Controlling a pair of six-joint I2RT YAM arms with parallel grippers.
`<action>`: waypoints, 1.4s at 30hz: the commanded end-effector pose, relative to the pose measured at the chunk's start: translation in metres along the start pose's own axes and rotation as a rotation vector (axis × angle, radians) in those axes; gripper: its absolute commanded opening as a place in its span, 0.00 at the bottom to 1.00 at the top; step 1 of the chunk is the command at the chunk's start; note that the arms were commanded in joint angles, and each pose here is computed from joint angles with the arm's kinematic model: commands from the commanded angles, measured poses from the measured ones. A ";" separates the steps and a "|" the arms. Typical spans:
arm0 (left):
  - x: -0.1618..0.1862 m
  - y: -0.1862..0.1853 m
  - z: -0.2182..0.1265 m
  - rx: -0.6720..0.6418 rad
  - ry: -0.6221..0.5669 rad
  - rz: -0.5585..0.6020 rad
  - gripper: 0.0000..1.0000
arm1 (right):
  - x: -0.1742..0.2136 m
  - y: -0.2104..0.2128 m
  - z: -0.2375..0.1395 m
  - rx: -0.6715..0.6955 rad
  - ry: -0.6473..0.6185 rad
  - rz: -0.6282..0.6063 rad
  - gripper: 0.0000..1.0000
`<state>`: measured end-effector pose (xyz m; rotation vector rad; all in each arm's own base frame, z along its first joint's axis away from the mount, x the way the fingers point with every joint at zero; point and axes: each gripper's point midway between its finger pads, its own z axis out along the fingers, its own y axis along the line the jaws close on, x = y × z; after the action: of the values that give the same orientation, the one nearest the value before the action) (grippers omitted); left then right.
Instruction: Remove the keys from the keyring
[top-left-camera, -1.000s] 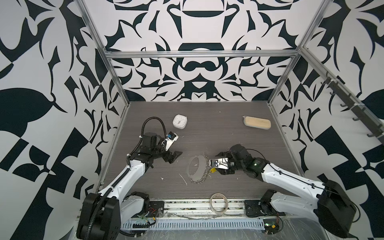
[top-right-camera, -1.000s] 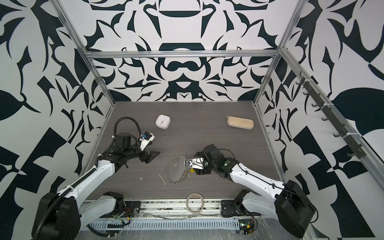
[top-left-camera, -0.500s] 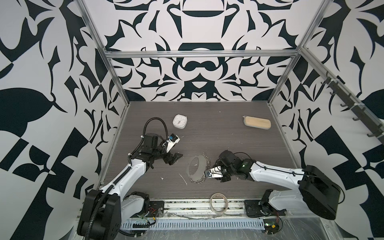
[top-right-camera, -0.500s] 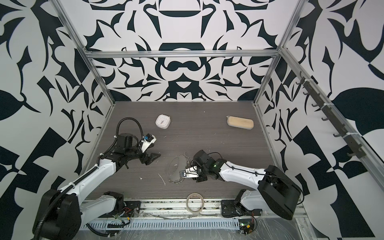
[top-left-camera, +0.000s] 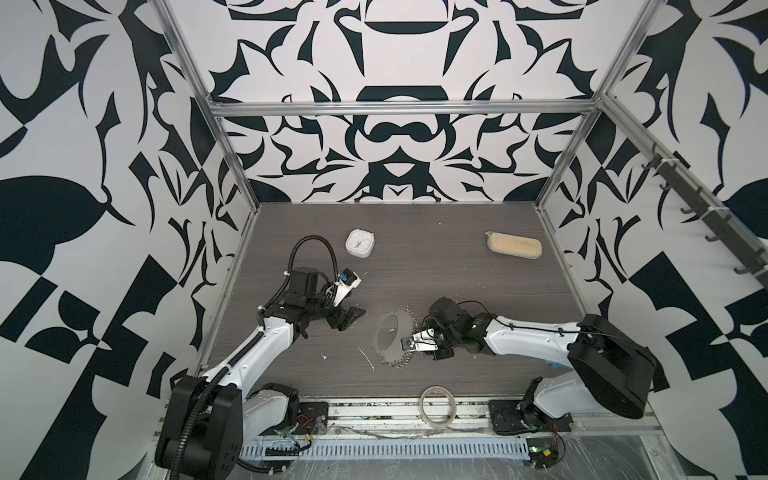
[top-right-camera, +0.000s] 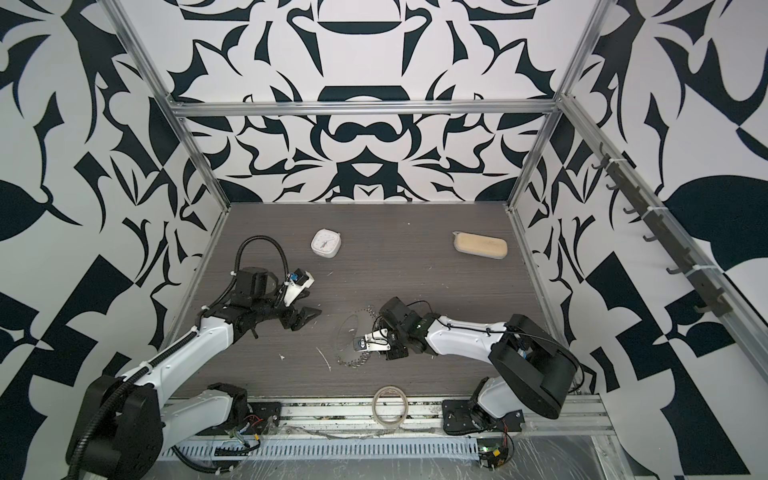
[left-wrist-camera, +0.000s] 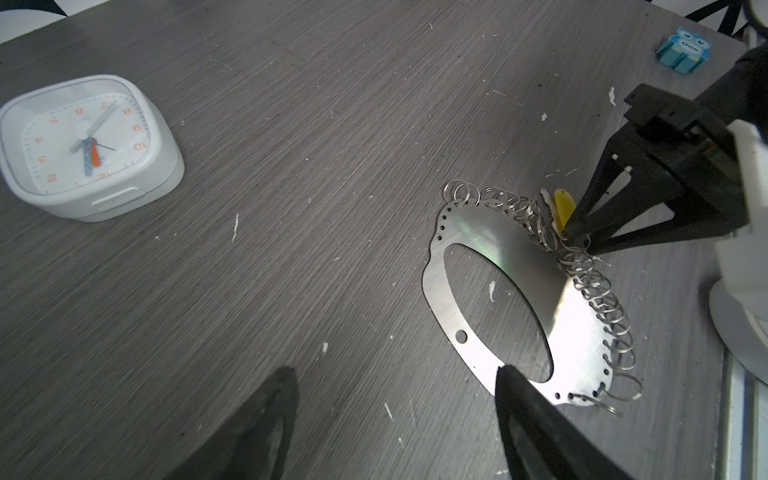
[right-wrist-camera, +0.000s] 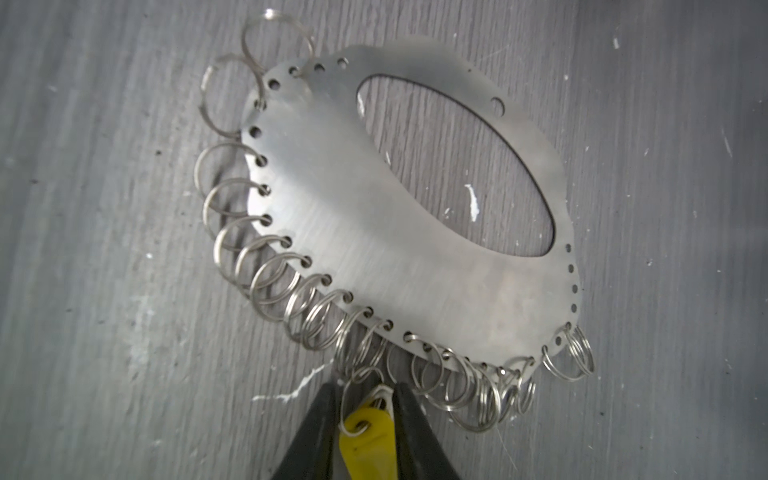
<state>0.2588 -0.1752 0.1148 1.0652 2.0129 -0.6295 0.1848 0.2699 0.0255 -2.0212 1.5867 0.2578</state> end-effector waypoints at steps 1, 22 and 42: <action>0.004 -0.005 0.001 0.021 0.018 0.003 0.78 | -0.011 -0.014 -0.002 0.035 -0.013 -0.018 0.26; 0.000 -0.015 -0.008 0.030 0.013 0.044 0.74 | -0.002 -0.016 -0.015 0.029 0.072 -0.097 0.00; -0.127 -0.093 -0.112 0.222 -0.404 0.094 0.42 | -0.119 -0.083 -0.170 0.273 -0.211 -0.162 0.00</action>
<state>0.2008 -0.1998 0.2744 1.0527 1.5772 -0.8447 0.2086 0.2834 0.2037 -1.9073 1.3016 0.0923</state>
